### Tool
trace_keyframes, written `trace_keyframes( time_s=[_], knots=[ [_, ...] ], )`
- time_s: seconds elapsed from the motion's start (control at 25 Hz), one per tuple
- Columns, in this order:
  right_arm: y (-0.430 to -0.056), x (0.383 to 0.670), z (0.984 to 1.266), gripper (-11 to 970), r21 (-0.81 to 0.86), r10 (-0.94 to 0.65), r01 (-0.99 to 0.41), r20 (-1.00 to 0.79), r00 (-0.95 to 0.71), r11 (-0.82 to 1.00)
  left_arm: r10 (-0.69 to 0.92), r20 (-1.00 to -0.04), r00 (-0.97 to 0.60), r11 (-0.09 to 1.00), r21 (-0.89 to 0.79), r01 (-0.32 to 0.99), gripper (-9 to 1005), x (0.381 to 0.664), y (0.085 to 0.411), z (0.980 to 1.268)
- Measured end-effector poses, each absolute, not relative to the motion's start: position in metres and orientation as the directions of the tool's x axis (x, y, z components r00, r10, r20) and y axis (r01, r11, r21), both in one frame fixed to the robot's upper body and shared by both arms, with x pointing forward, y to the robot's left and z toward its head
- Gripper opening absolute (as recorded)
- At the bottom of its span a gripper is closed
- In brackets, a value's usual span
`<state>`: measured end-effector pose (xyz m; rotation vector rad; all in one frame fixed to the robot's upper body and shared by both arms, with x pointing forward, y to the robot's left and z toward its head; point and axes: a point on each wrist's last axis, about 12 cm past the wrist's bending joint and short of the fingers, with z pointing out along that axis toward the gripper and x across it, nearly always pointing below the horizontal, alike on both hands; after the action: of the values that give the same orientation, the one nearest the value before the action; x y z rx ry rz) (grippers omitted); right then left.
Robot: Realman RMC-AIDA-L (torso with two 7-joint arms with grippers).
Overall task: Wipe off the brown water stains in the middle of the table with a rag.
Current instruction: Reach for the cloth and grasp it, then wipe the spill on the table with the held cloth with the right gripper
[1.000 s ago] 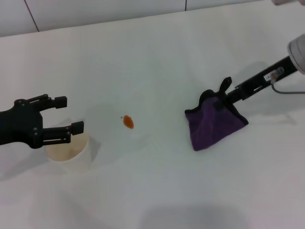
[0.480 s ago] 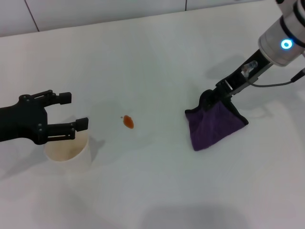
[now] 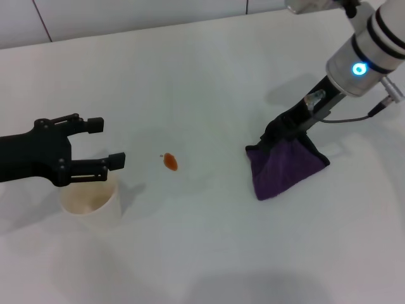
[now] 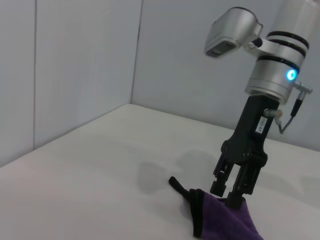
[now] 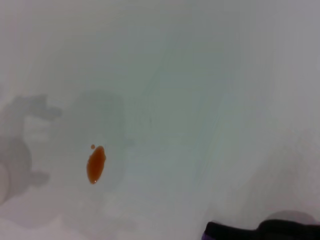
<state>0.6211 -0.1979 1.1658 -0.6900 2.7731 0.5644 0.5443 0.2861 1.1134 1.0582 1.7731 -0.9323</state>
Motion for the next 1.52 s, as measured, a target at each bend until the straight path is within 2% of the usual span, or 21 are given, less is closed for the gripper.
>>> trace_keyframes(
  time_s=[0.92,1.28,1.52],
  knots=[
    [-0.196,0.63,1.15,667,0.272,-0.399,-0.463,-0.26,-0.879,0.844,0.318,-0.905,-0.281,0.329,-0.173,0.928,888,0.542,0.273,1.106],
    [-0.194,0.628,1.15,498,0.257,-0.431,-0.487,-0.247,-0.868,0.835,0.319,-0.906,-0.279,0.329,-0.17,0.929,888,0.542,0.273,1.106],
    [-0.191,0.628,1.15,264,0.237,-0.453,-0.507,-0.247,-0.857,0.829,0.318,-0.907,-0.275,0.328,-0.167,0.93,888,0.543,0.273,1.107]
  ],
)
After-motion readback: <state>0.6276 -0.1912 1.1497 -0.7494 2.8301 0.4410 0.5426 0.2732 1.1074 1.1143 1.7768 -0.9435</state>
